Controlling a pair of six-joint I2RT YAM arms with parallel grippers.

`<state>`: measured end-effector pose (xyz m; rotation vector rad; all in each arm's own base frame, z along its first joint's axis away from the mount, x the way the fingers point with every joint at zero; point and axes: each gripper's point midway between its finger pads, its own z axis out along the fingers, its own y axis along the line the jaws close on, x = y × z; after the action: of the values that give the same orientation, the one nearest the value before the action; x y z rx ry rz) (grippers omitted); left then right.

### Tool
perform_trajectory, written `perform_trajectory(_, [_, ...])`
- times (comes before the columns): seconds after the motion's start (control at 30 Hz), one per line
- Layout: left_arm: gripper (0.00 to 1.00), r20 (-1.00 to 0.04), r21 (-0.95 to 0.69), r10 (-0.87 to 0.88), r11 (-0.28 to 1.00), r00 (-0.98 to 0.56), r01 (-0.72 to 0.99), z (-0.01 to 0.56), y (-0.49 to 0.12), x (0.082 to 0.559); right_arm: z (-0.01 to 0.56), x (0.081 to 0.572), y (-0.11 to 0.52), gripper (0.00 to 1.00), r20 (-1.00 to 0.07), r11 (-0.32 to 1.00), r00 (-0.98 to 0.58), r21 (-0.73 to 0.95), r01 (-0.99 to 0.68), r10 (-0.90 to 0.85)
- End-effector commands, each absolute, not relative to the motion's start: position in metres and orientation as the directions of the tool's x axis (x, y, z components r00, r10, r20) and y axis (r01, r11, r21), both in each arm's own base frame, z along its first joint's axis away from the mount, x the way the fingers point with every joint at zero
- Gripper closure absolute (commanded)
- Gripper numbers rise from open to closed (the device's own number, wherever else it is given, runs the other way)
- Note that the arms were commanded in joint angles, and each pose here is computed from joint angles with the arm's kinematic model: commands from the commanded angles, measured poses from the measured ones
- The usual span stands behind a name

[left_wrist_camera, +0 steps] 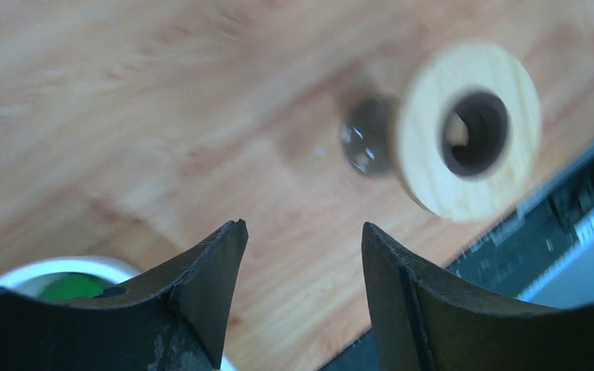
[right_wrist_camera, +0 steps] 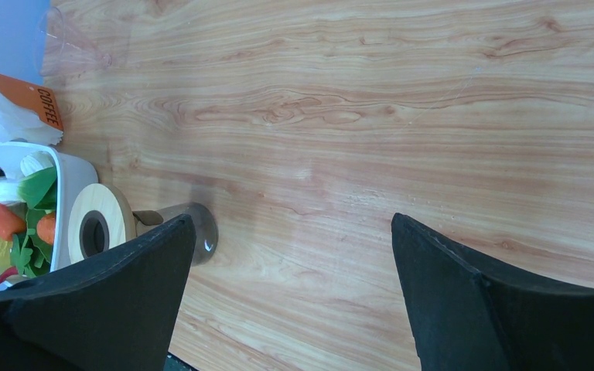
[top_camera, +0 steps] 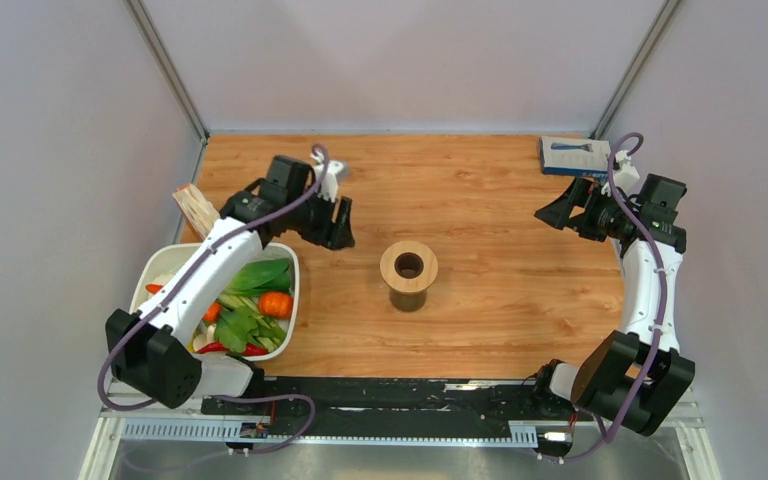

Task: Place the coffee filter in the dripper

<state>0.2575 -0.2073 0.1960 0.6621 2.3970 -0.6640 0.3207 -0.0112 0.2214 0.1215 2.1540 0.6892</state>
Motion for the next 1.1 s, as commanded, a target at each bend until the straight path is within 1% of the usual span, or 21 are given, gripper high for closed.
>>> perform_trajectory(0.0, [0.33, -0.683, -0.316, 0.102, 0.852, -0.724, 0.418, 0.225, -0.162, 0.33, 0.233, 0.32, -0.006, 0.0, -0.742, 0.847, -0.606, 0.493, -0.202, 0.287])
perform_trajectory(0.1, [0.28, -0.69, -0.32, -0.053, 0.916, -0.721, 0.24, 0.226, -0.104, 0.381, 0.233, 0.319, -0.007, 0.0, -0.743, 0.848, -0.606, 0.49, -0.2, 0.286])
perform_trajectory(0.13, [0.27, -0.704, -0.319, -0.083, 0.925, -0.705, 0.209, 0.234, -0.092, 0.393, 0.232, 0.319, -0.007, 0.0, -0.741, 0.848, -0.607, 0.491, -0.2, 0.286])
perform_trajectory(0.17, [0.26, -0.682, -0.331, -0.136, 0.933, -0.718, 0.138, 0.225, -0.072, 0.406, 0.233, 0.319, -0.007, 0.0, -0.742, 0.848, -0.606, 0.49, -0.2, 0.286])
perform_trajectory(0.2, [0.25, -0.692, -0.335, -0.176, 0.938, -0.701, 0.095, 0.232, -0.058, 0.417, 0.232, 0.32, -0.007, 0.0, -0.742, 0.849, -0.606, 0.49, -0.199, 0.286])
perform_trajectory(0.23, [0.24, -0.668, -0.337, -0.216, 0.941, -0.712, 0.032, 0.22, -0.037, 0.428, 0.232, 0.32, -0.007, 0.0, -0.742, 0.848, -0.607, 0.49, -0.199, 0.286])
perform_trajectory(0.27, [0.24, -0.679, -0.334, -0.234, 0.943, -0.696, 0.009, 0.225, -0.027, 0.438, 0.232, 0.32, -0.007, 0.0, -0.74, 0.848, -0.608, 0.491, -0.198, 0.287])
perform_trajectory(0.3, [0.24, -0.659, -0.332, -0.26, 0.942, -0.706, -0.037, 0.212, -0.012, 0.446, 0.232, 0.32, -0.007, 0.0, -0.739, 0.847, -0.609, 0.493, -0.198, 0.288])
perform_trajectory(0.4, [0.24, -0.664, -0.322, -0.299, 0.942, -0.686, -0.099, 0.205, 0.014, 0.468, 0.231, 0.321, -0.008, 0.0, -0.737, 0.848, -0.611, 0.493, -0.196, 0.288])
perform_trajectory(0.5, [0.24, -0.655, -0.319, -0.309, 0.94, -0.689, -0.118, 0.186, 0.023, 0.483, 0.23, 0.321, -0.008, 0.0, -0.733, 0.848, -0.614, 0.495, -0.19, 0.291])
perform_trajectory(0.63, [0.26, -0.636, -0.34, -0.313, 0.934, -0.706, -0.108, 0.161, 0.021, 0.495, 0.226, 0.323, -0.009, 0.0, -0.727, 0.845, -0.622, 0.5, -0.188, 0.292])
perform_trajectory(0.83, [0.33, -0.611, -0.349, -0.306, 0.932, -0.73, -0.098, 0.13, 0.02, 0.507, 0.226, 0.326, -0.009, 0.0, -0.722, 0.844, -0.626, 0.504, -0.185, 0.294])
perform_trajectory(0.97, [0.41, -0.602, -0.344, -0.295, 0.934, -0.742, -0.091, 0.111, 0.019, 0.513, 0.225, 0.328, -0.009, 0.0, -0.72, 0.846, -0.63, 0.501, -0.183, 0.29])
perform_trajectory(1.07, [0.51, -0.61, -0.329, -0.282, 0.94, -0.741, -0.087, 0.105, 0.02, 0.516, 0.228, 0.33, -0.01, 0.0, -0.726, 0.852, -0.625, 0.491, -0.181, 0.286])
